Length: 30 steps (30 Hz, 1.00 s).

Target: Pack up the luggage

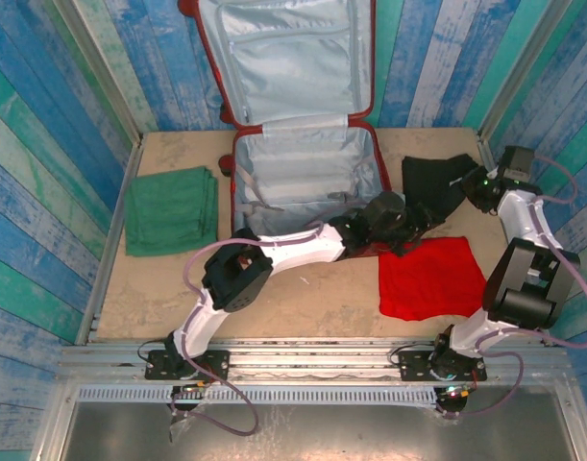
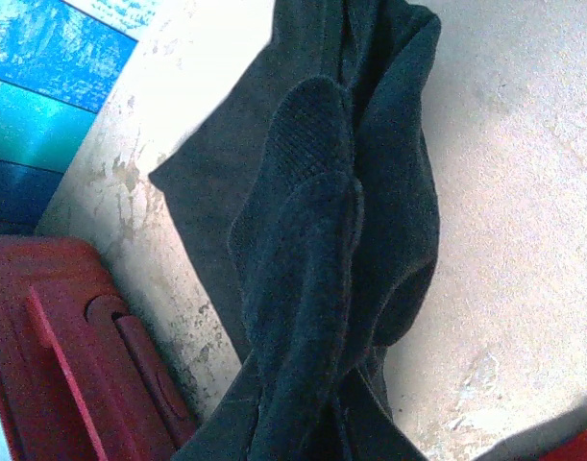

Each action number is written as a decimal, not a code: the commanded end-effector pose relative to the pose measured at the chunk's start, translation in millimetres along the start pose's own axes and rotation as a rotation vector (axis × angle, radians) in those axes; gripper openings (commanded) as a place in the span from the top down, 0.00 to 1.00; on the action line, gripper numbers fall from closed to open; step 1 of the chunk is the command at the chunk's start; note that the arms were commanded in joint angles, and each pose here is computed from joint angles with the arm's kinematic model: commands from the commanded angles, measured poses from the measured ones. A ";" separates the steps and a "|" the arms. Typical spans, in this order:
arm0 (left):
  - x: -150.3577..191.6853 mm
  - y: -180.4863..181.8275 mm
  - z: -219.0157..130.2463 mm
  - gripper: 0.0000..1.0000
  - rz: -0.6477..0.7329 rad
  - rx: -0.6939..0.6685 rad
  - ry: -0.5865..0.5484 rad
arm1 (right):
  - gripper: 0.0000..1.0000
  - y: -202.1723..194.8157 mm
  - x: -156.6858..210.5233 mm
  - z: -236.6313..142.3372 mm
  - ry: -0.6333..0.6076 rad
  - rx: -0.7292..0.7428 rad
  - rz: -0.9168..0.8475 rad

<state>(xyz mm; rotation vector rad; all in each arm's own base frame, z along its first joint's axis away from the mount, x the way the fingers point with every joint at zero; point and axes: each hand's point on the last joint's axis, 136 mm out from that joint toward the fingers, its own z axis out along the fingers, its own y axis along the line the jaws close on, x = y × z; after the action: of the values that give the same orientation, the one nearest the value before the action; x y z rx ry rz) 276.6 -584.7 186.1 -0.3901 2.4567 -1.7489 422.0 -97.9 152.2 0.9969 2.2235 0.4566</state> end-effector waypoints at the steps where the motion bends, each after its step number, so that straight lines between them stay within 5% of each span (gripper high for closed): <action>1: 8.3 23.5 32.5 0.06 -0.175 -0.020 0.002 | 0.99 5.5 2.9 -10.8 -0.002 -0.028 0.005; 20: -62.2 50.7 70.3 0.06 -0.295 -0.095 -0.193 | 1.00 11.8 16.2 -21.9 0.036 -0.078 -0.032; 24: -85.9 29.1 61.0 0.06 -0.075 -0.061 -0.225 | 0.99 13.7 17.1 -24.0 0.044 -0.099 -0.042; 30: -86.8 7.2 34.1 0.06 0.581 -0.125 -0.118 | 0.99 12.9 14.4 -25.7 0.056 -0.118 -0.041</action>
<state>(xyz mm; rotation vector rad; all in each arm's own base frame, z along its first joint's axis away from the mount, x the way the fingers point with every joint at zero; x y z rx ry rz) 369.0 -603.8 158.8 -0.2948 2.3344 -1.5326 406.4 -82.2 159.0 0.9298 2.2481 0.5603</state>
